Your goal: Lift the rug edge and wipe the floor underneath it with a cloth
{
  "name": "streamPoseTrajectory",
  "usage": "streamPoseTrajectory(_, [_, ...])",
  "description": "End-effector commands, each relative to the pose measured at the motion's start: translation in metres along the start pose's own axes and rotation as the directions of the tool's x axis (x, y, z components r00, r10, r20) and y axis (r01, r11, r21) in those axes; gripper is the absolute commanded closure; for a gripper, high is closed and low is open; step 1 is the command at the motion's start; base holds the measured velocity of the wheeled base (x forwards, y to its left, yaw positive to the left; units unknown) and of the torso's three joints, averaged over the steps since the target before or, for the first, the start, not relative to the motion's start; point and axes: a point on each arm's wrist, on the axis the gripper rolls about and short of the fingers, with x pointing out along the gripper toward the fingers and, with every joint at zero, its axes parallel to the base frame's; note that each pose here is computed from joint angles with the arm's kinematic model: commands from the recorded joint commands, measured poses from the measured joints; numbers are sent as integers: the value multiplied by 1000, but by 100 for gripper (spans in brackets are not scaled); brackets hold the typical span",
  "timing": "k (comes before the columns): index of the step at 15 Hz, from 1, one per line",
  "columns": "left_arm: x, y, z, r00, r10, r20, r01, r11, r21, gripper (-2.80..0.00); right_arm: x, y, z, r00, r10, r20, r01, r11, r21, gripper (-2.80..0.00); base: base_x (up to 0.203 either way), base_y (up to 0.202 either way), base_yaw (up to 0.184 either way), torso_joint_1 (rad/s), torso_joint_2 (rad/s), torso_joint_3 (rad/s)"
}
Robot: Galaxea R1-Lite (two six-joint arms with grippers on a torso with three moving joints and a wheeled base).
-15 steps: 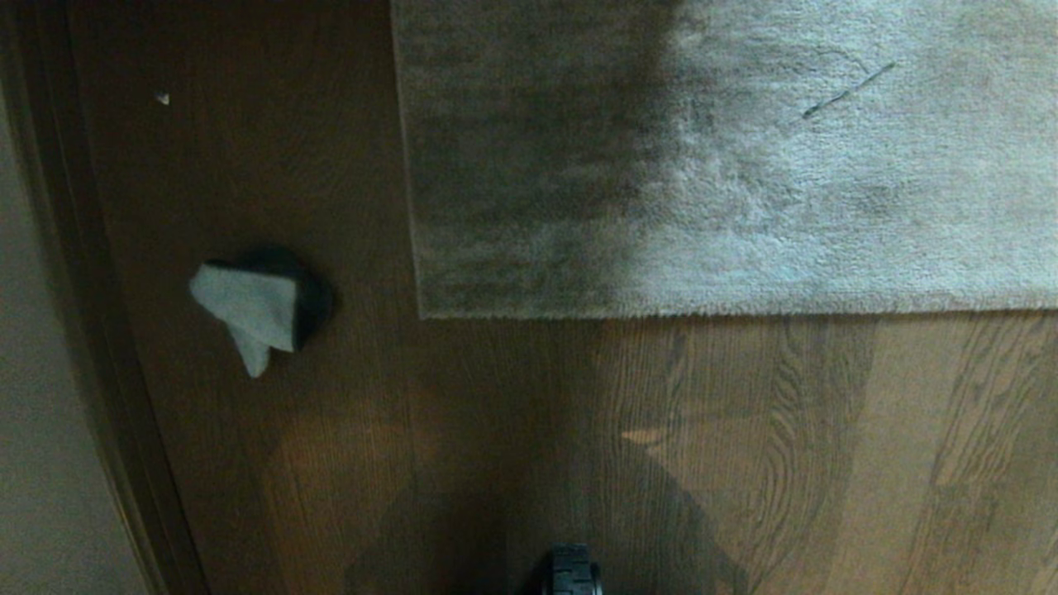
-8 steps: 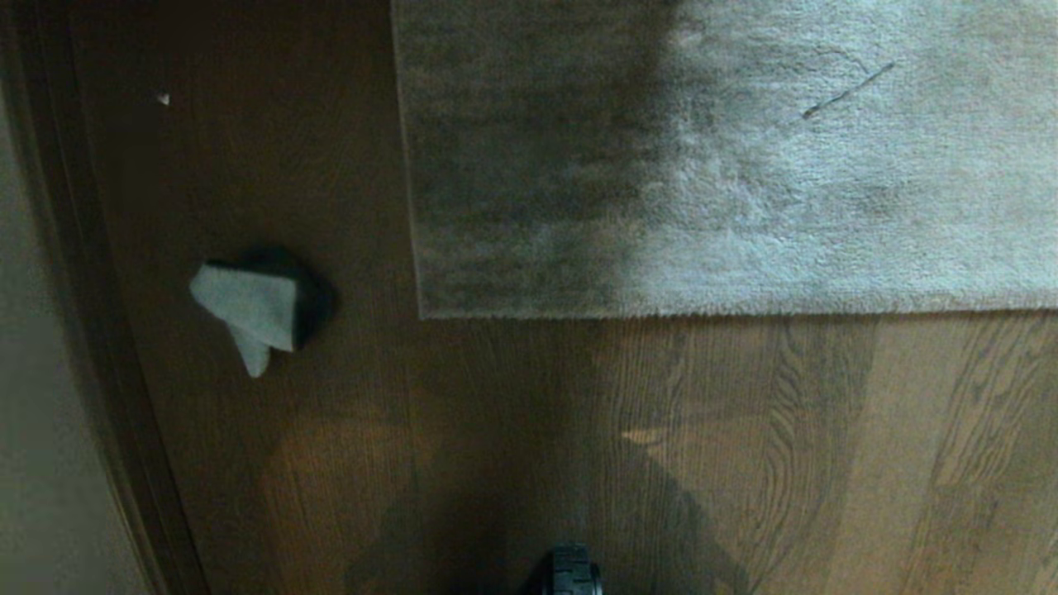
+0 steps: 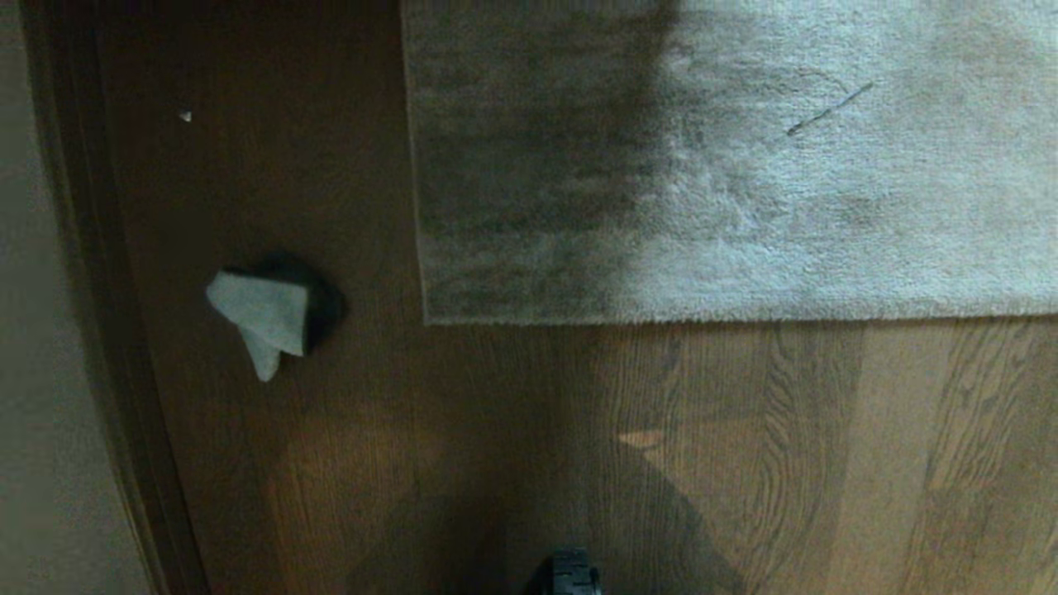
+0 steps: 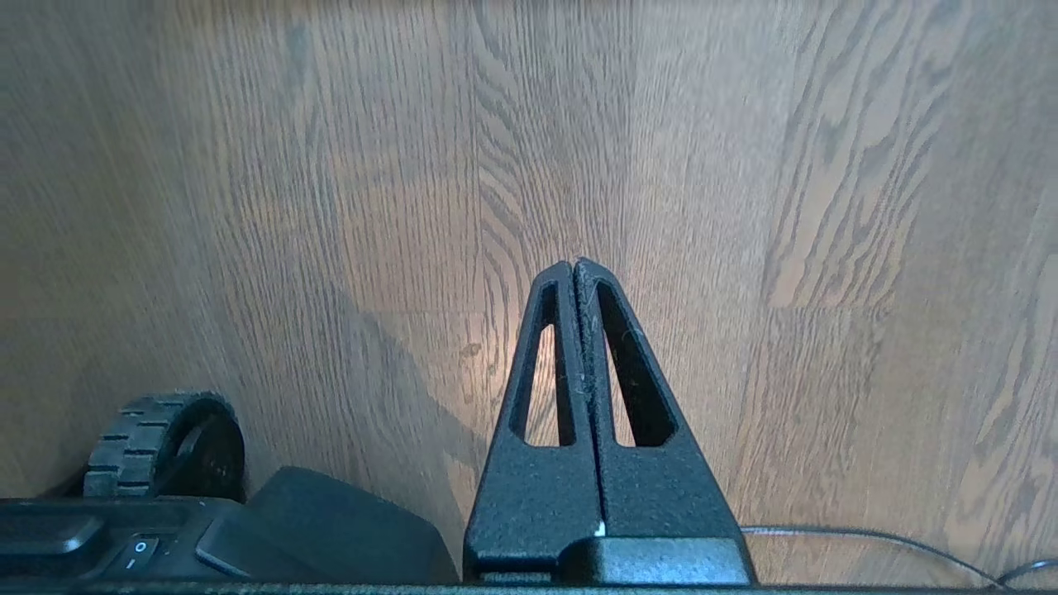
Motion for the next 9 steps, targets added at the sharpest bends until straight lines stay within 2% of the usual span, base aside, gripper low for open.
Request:
streamPoseTrajectory(1, [0,0,0,1000,1,2,-1,1000,0,0,0,0,0,1000,0,-1,0,1000,0,0,0,0,0,0,2,196])
streamPoseTrajectory(9, [0,0,0,1000,0,0,0,1000,-2,0,0,0,0,1000,0,-1,0,1000,0,0,0,0,0,2,4,201])
